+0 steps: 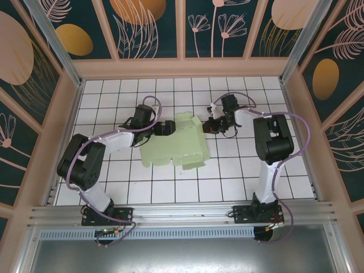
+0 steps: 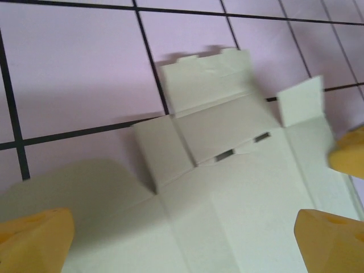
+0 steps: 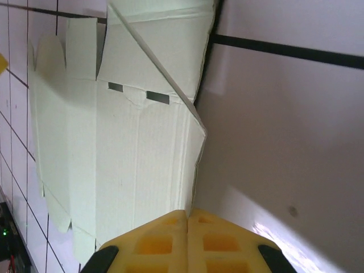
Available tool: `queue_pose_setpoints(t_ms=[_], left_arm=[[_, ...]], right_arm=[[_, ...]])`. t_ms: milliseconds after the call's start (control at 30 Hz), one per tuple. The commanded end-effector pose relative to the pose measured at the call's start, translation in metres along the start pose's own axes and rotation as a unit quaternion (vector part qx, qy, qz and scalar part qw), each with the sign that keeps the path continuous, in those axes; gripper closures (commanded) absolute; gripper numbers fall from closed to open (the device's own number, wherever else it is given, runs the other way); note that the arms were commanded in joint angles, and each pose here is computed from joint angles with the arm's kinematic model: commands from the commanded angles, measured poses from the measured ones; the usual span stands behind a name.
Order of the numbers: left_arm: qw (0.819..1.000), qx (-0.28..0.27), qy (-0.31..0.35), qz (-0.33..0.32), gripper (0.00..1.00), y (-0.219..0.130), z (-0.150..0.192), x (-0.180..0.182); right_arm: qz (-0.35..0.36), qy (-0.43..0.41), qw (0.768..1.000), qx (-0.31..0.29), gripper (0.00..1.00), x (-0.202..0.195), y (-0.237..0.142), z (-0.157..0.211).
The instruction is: Fold the paper box
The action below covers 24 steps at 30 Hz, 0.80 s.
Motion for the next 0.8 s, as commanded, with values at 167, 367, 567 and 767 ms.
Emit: queue_pose_setpoints(t_ms=[167, 367, 567, 767], left_arm=[[0.997, 0.059, -0.026, 0.047, 0.27, 0.005, 0.034, -0.001], [0.992, 0.093, -0.081, 0.032, 0.56, 0.032, 0.059, 0.010], [0.988, 0.111, -0.110, 0.020, 0.61, 0.043, 0.073, 0.016], [0.987, 0.122, -0.102, 0.003, 0.61, 0.041, 0.078, 0.018]], right_arm=[[0.008, -0.016, 1.000, 0.003, 1.00, 0.009, 0.005, -0.015], [-0.025, -0.023, 0.999, -0.026, 0.80, 0.015, 0.000, -0.012], [-0.021, -0.022, 0.992, -0.124, 0.53, 0.013, -0.020, 0.008], [-0.074, -0.004, 0.975, -0.209, 0.49, 0.011, -0.039, 0.040]])
Point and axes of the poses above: each hand's point on the last joint's axis, 136 mm out from that joint toward the fingers, its own y axis out along the fingers, its own x axis along the line the jaws close on, z = x × y, the point moved 10 cm from there along -y, back along the fingers, and after that the axes turned 15 degrees about y, right-handed, at the moved point
